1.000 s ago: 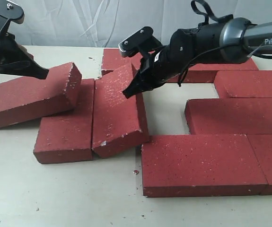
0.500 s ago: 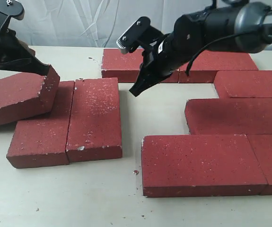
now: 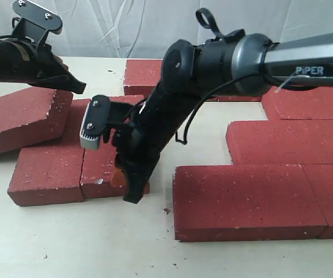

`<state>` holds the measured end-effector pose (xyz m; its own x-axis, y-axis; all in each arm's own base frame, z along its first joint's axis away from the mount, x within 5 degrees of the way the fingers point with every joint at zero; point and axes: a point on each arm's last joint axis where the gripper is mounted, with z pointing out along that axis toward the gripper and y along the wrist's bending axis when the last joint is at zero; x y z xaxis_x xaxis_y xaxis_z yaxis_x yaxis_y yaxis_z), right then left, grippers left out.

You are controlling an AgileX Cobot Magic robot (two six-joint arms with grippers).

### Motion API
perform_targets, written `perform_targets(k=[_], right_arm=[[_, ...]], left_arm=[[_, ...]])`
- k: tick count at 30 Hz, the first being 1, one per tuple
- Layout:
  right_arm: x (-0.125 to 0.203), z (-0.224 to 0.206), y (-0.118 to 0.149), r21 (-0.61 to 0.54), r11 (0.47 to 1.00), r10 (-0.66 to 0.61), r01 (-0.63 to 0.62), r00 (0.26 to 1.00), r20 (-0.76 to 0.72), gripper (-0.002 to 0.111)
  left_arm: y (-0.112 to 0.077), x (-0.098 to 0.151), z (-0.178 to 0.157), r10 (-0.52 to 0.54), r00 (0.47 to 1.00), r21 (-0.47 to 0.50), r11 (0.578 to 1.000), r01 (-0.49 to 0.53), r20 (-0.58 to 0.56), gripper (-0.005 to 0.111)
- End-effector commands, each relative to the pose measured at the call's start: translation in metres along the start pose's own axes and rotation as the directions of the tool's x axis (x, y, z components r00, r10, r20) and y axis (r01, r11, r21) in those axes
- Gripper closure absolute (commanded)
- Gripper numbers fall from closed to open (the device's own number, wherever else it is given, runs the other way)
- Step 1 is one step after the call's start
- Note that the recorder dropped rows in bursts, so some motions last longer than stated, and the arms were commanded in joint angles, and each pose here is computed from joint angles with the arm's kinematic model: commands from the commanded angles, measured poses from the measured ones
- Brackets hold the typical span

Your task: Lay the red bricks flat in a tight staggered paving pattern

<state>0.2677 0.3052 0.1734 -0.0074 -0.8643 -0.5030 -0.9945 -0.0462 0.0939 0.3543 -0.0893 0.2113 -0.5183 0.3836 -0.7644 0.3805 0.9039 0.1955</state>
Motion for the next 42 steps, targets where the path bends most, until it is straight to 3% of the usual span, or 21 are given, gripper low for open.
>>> perform_targets(k=[1, 10, 18, 36, 42], right_arm=[[-0.011, 0.011, 0.009, -0.045, 0.997, -0.056, 0.056, 0.998, -0.01, 0.109], [0.008, 0.027, 0.002, -0.054, 0.984, -0.178, 0.171, 0.968, -0.179, 0.109], [0.01, 0.036, -0.007, 0.007, 0.979, -0.2, 0.204, 0.964, -0.176, 0.109], [0.013, 0.035, -0.009, 0.013, 0.97, -0.234, 0.243, 0.949, -0.211, 0.109], [0.017, 0.032, -0.02, 0.109, 0.967, -0.199, 0.232, 0.948, -0.248, 0.109]], left_arm=[[-0.013, -0.002, 0.03, 0.042, 0.999, 0.033, 0.999, -0.041, -0.022, 0.107], [-0.019, -0.015, 0.078, 0.081, 0.995, 0.049, 0.996, -0.078, -0.062, 0.107], [-0.02, -0.013, 0.108, 0.071, 0.989, 0.057, 0.996, -0.064, -0.132, 0.107], [-0.043, -0.004, 0.131, 0.075, 0.974, 0.102, 0.993, -0.054, -0.214, 0.107], [-0.042, -0.001, 0.13, 0.079, 0.963, 0.105, 0.993, -0.053, -0.257, 0.107]])
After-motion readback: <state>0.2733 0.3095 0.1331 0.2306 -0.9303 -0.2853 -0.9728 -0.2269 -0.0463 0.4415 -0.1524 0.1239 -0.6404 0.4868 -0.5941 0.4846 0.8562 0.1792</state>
